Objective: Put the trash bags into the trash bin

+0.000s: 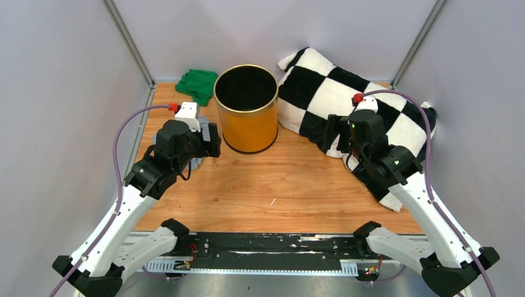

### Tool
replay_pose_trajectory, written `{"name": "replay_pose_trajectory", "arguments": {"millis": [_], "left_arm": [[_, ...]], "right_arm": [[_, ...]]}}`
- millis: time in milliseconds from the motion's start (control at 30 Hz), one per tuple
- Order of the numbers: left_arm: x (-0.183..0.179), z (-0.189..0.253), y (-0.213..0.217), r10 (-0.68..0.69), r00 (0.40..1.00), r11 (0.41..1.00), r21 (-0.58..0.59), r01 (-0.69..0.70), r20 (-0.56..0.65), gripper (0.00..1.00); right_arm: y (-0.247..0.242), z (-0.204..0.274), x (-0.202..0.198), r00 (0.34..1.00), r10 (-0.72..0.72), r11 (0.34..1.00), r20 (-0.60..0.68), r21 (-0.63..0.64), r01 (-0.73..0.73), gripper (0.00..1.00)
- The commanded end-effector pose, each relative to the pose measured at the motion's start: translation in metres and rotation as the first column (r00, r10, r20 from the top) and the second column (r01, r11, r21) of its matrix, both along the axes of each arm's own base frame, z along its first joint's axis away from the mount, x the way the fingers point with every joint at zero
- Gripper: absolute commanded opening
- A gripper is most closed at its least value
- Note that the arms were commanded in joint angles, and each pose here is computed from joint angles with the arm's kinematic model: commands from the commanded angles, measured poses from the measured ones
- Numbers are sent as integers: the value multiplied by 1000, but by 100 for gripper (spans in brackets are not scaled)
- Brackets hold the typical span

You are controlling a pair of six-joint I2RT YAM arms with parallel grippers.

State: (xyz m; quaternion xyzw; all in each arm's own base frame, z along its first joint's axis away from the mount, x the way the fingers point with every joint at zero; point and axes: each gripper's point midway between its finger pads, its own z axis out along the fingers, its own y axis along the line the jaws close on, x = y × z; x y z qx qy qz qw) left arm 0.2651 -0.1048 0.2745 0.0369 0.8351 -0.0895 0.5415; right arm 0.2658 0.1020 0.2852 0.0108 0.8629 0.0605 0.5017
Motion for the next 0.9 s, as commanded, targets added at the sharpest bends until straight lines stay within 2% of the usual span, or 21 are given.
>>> {"name": "replay_pose_trajectory", "arguments": {"millis": [0,267,400,633,867], "left_arm": [[3,0,13,63,998,997,40,-63,7,100],[6,-5,17,98,995,994,52,-97,-9,100],[13,-11,27,176,984,982,75,-174,-17,100],[47,-33,74,427,901,898,149,-414,-72,100],[95,-85,102,510,824,855,37,-518,-246,100]], "right_arm": [[-9,3,-5,1000,-30,1000,4,-6,30,100],[-3,-1,-2,1000,9,1000,-8,-20,-9,100],[0,-2,-1,1000,28,999,-4,-22,-28,100],[18,-4,7,996,86,996,-6,13,-86,100],[33,-1,9,988,153,987,-4,44,-153,100]]}}
